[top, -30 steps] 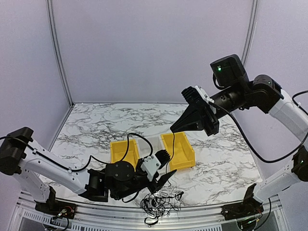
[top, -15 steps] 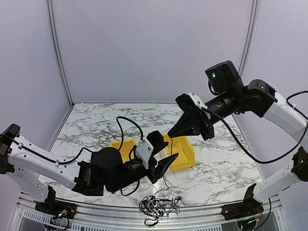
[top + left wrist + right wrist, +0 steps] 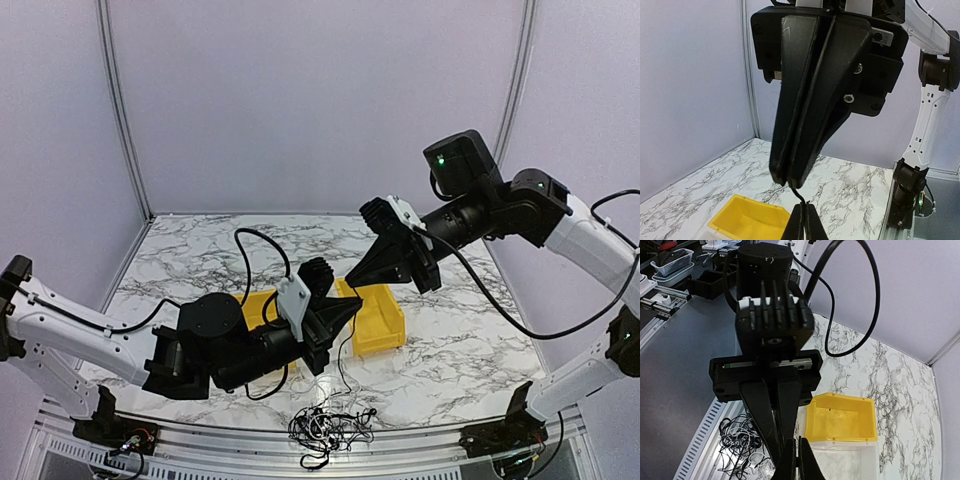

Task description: Untangle the cables

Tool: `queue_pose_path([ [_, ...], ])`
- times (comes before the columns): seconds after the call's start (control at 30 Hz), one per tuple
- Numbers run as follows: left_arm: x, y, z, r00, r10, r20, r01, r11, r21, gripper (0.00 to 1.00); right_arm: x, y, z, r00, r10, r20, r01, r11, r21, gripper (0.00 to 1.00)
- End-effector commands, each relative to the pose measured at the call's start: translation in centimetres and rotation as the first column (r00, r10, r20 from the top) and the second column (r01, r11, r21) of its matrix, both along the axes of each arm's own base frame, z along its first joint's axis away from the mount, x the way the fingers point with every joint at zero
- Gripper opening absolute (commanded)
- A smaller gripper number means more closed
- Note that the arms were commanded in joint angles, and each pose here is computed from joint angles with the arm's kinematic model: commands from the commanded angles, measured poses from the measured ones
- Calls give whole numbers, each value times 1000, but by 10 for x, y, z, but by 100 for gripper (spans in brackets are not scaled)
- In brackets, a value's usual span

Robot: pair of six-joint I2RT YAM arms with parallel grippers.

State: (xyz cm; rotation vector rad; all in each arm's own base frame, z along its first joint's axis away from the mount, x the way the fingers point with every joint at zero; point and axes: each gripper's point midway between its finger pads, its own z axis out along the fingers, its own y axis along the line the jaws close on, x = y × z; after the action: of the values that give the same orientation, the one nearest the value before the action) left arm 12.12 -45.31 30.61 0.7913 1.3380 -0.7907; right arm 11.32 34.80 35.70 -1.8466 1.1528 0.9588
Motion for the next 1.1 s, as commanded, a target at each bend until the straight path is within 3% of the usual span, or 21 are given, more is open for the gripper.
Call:
queue_pose_path([
  [0.0,3,4,14,1000,-13,-9,13,1000,-28,0,0,2,8,1000,-5,17,5,1000,28,0],
  [0.07,6,5,12,1000,-8,-14,8,1000,-27,0,0,1,6,1000,-7,20,7,1000,23,2],
  [0.1,8,7,12,1000,-2,-18,1,1000,-29,0,1,1,4,1000,-15,22,14,1000,21,13],
  [0.13,12,9,10,1000,12,-23,-13,1000,-27,0,3,1,2,999,-23,26,23,1000,18,30],
  [0.17,19,13,9,999,40,-29,-41,999,-28,0,4,-1,1,999,-33,40,33,999,16,39],
  [0.3,54,40,2,985,153,-77,-157,987,-44,0,-1,-11,-28,998,-17,60,19,999,-29,53],
  [0.47,93,75,12,961,253,-106,-263,960,-91,0,-19,-14,-110,997,73,-14,-75,986,-150,57],
  [0.6,105,84,24,958,271,-93,-280,954,-103,0,-35,-2,-168,991,130,9,-125,968,-219,59],
  [0.83,102,83,30,965,243,-101,-252,964,-87,0,-36,31,-222,989,141,45,-126,960,-252,60],
  [1.07,89,93,62,974,211,-81,-220,969,-114,0,-31,34,-281,990,96,101,-59,946,-320,59],
])
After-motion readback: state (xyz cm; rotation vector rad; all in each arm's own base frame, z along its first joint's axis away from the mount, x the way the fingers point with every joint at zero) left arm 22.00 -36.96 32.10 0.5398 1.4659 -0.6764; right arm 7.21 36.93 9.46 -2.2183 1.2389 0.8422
